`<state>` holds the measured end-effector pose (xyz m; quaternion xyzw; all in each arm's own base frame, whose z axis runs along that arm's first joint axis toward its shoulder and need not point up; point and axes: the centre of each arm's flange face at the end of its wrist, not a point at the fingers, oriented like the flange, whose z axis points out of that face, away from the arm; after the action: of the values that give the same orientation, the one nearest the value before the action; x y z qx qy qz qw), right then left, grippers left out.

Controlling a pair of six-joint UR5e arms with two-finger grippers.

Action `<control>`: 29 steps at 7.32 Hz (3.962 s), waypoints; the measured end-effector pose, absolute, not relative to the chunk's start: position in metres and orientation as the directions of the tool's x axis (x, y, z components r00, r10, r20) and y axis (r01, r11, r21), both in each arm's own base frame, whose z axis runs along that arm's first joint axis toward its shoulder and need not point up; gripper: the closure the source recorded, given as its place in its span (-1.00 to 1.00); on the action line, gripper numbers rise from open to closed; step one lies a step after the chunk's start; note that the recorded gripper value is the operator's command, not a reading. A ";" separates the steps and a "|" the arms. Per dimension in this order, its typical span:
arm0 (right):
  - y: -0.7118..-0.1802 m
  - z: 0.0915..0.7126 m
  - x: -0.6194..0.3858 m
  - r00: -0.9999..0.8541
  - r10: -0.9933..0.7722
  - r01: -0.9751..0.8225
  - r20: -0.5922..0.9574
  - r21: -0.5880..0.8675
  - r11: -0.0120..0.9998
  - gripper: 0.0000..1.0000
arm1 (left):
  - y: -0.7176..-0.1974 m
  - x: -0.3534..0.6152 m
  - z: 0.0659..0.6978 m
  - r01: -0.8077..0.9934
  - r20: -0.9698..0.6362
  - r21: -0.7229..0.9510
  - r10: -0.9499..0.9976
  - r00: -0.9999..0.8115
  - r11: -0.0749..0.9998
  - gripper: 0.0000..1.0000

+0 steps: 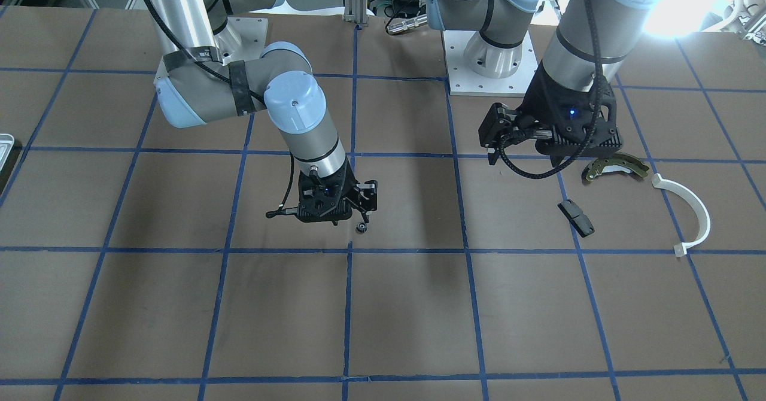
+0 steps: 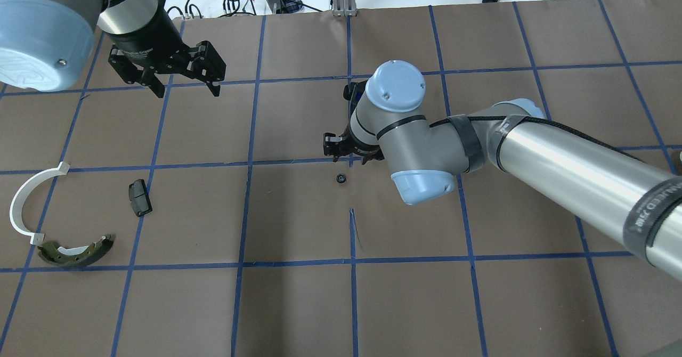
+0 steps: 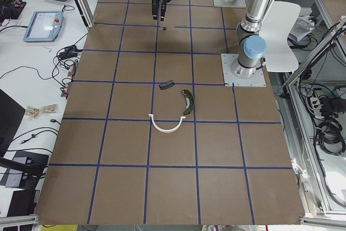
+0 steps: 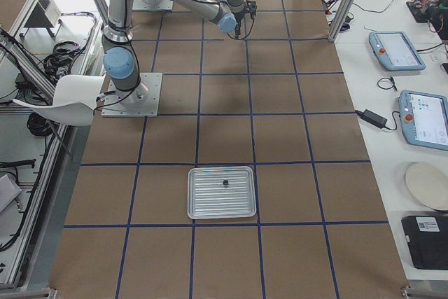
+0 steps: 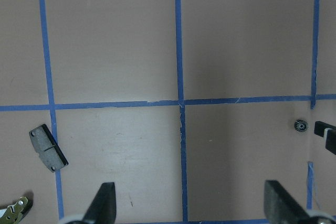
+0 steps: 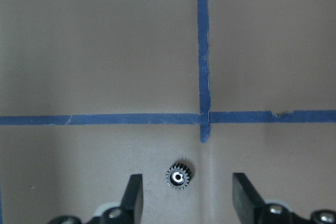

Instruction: Place bearing gear from tray to pile

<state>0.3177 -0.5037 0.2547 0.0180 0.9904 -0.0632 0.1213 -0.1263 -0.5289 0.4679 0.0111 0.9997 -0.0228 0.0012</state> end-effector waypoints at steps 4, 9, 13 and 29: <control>-0.526 0.398 0.181 -0.981 0.015 0.043 -0.195 -0.140 0.989 -1.00 | -0.523 -0.162 0.431 0.037 0.014 0.001 0.037 -0.999 0.999 -1.00; -0.510 0.432 0.012 -0.948 -0.312 -0.315 0.062 -0.063 0.947 -1.00 | -0.503 -0.314 0.272 0.029 0.094 0.065 0.022 -0.995 0.997 -1.00; -0.453 0.388 -0.222 -0.972 -0.235 -0.235 0.016 0.007 0.972 -1.00 | -0.514 -0.327 0.187 -0.014 0.046 0.053 -0.016 -0.999 0.999 -0.88; -0.425 0.179 -0.428 -0.737 -0.676 -0.675 0.017 0.045 0.736 0.72 | -0.558 -0.016 0.254 0.139 -0.100 0.030 0.141 -0.985 0.990 1.00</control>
<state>-0.4278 -0.4250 0.1786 -0.3626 0.9316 0.0180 -0.0161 -0.0156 -0.5577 0.2544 0.0704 0.9962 0.0117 0.0508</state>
